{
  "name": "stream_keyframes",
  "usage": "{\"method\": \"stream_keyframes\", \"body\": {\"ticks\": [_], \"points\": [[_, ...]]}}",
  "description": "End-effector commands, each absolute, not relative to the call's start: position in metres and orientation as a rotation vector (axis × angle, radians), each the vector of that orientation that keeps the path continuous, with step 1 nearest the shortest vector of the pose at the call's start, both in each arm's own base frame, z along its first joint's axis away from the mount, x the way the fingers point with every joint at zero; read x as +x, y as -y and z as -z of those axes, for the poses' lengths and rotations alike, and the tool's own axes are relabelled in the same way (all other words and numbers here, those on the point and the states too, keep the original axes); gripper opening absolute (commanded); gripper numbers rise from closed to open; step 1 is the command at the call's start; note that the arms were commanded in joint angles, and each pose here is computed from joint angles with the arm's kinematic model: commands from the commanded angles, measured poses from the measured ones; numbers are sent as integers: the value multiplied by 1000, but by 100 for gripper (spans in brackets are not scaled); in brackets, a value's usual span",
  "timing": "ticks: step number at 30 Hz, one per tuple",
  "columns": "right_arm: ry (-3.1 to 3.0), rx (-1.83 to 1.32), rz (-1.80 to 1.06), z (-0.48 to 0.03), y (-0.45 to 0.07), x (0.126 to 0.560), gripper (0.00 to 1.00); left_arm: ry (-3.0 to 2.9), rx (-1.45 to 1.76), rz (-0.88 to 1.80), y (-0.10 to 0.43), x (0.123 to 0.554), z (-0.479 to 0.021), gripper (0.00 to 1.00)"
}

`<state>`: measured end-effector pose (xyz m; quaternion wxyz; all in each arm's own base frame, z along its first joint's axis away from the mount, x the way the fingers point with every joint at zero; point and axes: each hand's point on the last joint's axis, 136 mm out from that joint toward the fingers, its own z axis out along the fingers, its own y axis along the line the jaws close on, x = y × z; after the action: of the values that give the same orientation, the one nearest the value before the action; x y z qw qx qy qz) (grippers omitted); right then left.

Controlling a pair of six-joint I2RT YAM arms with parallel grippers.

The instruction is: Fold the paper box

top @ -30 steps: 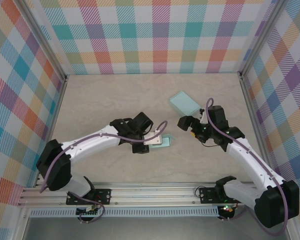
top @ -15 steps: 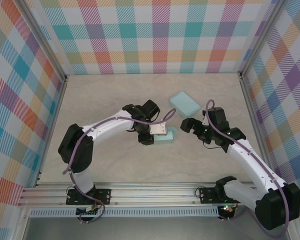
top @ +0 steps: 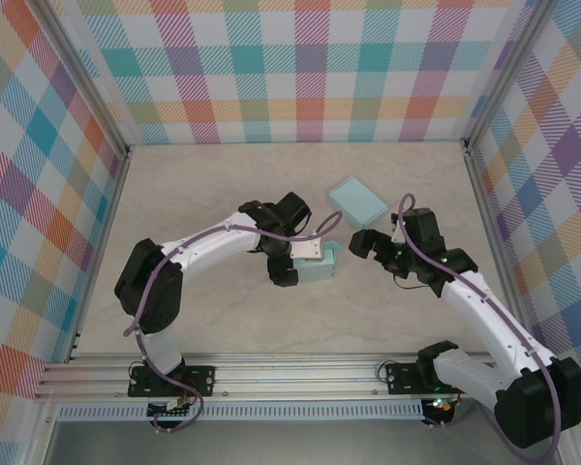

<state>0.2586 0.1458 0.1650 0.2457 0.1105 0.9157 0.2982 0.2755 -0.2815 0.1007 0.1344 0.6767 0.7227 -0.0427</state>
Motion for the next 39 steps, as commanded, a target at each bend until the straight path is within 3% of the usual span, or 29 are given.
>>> {"method": "stream_keyframes", "body": {"ticks": [1, 9, 15, 16, 17, 21, 26, 33, 35, 37, 39], "points": [[-2460, 241, -853, -172, -150, 258, 100, -2049, 1893, 59, 279, 288, -123, 84], [-2417, 139, -856, -185, -154, 258, 99, -1954, 1609, 24, 266, 289, -193, 85], [-2397, -37, -759, -194, -170, 257, 86, -1937, 1149, 125, 248, 284, -253, 82], [-2401, -75, -715, -194, -172, 257, 84, -1956, 1090, 171, 245, 279, -257, 86], [-2405, -104, -669, -194, -174, 257, 83, -1973, 1043, 212, 243, 274, -259, 99], [-2422, -222, -519, -191, -184, 263, 81, -2054, 791, 342, 233, 266, -260, 100], [-2454, -332, -449, -187, -198, 272, 73, -2139, 454, 246, 194, 274, -245, 100], [-2445, -422, -397, -183, -204, 280, 68, -2171, 461, 223, 186, 267, -218, 100], [-2443, -440, -394, -182, -204, 280, 66, -2183, 465, 211, 185, 271, -213, 90], [-2445, -445, -386, -181, -204, 280, 63, -2213, 471, 215, 187, 276, -207, 72], [-2446, -454, -385, -179, -204, 280, 62, -2237, 495, 236, 194, 279, -202, 64]]}}
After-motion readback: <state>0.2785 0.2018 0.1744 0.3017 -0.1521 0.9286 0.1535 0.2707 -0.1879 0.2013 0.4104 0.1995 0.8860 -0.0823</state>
